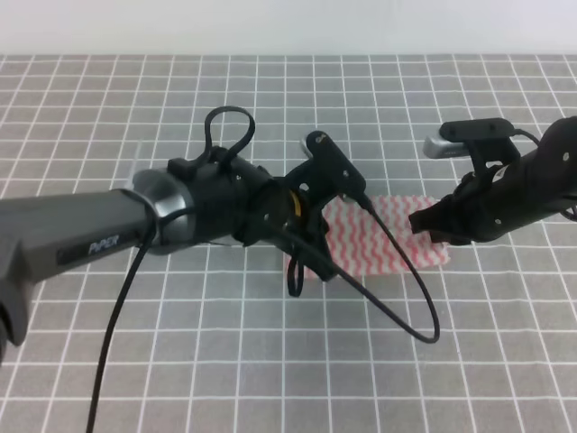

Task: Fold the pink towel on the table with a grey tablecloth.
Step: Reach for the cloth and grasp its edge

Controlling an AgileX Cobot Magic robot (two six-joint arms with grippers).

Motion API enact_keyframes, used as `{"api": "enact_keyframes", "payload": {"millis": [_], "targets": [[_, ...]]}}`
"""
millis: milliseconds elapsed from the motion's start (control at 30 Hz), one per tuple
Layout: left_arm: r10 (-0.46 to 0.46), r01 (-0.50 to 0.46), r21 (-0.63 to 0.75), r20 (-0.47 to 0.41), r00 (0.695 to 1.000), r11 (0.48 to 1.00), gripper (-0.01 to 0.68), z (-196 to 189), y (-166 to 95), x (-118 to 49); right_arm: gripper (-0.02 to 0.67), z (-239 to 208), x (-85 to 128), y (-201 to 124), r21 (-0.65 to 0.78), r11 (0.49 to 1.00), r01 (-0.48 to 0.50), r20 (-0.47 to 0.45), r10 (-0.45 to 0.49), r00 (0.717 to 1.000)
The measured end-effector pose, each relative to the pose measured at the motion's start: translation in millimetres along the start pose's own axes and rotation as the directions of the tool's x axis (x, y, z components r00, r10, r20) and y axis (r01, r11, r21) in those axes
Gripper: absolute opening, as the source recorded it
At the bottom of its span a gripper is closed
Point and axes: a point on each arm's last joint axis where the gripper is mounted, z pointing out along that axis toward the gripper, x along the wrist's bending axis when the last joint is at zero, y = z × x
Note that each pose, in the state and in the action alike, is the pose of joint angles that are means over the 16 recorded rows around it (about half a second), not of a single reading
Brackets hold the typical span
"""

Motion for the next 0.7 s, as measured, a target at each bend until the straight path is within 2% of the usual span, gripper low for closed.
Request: {"api": "enact_keyframes", "payload": {"millis": [200, 700], "targets": [[-0.005, 0.005, 0.007, -0.004, 1.000, 1.000, -0.003, 6.4, 2.2, 5.6, -0.016, 4.7, -1.5, 1.5, -0.019, 1.000, -0.002, 0.007, 0.002, 1.000], [0.048, -0.048, 0.000, -0.014, 0.999, 0.999, -0.002, 17.2, -0.2, 9.7, -0.016, 16.0, -5.2, 5.6, -0.071, 0.997, -0.007, 0.025, 0.009, 1.000]]}}
